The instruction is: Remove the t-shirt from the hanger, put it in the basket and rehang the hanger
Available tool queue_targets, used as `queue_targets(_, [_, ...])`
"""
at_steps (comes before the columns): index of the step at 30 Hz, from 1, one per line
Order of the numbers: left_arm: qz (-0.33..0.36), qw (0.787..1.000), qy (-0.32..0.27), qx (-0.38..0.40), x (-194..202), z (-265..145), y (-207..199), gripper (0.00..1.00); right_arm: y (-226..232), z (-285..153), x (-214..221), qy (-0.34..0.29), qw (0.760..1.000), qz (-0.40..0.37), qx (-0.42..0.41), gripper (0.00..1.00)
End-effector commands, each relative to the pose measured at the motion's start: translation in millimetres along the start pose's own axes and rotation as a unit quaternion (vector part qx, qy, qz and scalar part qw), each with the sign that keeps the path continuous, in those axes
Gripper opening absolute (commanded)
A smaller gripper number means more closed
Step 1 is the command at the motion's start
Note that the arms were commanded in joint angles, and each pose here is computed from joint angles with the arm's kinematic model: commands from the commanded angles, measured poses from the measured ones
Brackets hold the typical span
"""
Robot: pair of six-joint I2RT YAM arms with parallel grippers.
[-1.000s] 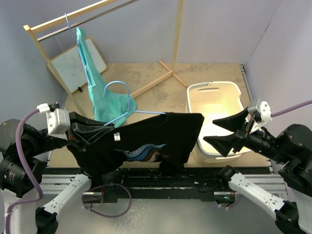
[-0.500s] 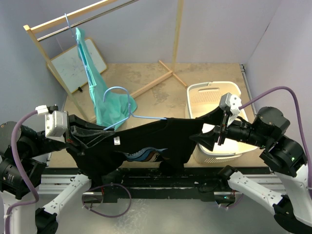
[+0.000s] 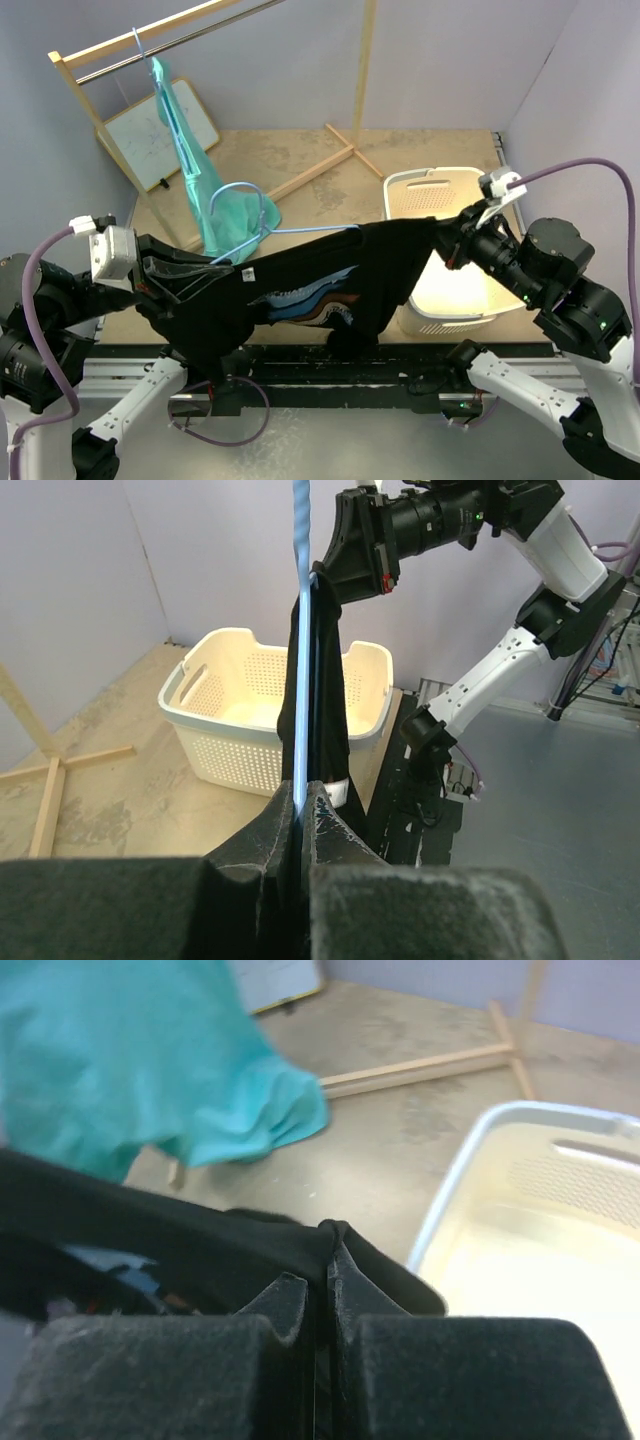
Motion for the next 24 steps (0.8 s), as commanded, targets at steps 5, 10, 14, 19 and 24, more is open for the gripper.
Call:
queue_targets(5, [0.05, 0.997, -0.046, -0.038, -16.3, -17.1, -9.9, 0.0, -93.9, -63.3, -10.5, -0.044, 0.924, 0.109, 0.365, 0.0])
queue_targets(10, [0.064, 0.995, -0.063, -0.045, -26.1, -23.6, -17.5, 0.0, -96.1, -56.0, 10.5, -0.005, 0.919, 0.104, 0.38, 0.0])
queue_targets(14, [0.061, 0.994, -0.073, -0.043, -30.9, -20.1, -15.1, 0.0, -68.4, -17.9, 20.8, 0.023, 0.96, 0.082, 0.266, 0.0])
queue_targets(19, [0.059, 0.991, -0.096, -0.066, -34.2, -16.6, -2.7, 0.0, -45.4, 15.0, 36.7, 0.063, 0.977, 0.085, 0.186, 0.0])
queue_targets(24, [0.073, 0.985, -0.117, -0.106, -39.5, -31.2, -5.1, 0.0, -70.5, -5.9, 46.4, 0.072, 0.951, 0.092, 0.286, 0.0])
Point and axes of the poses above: each gripper's point midway between its finger pads, its own z axis out along the fingers, its own y axis along the line the jaws close on, x = y × z, the point moved 3 cm from there along -z, back along the fingers, and after that the axes turned 9 degrees about -z, right-handed, at the moved point
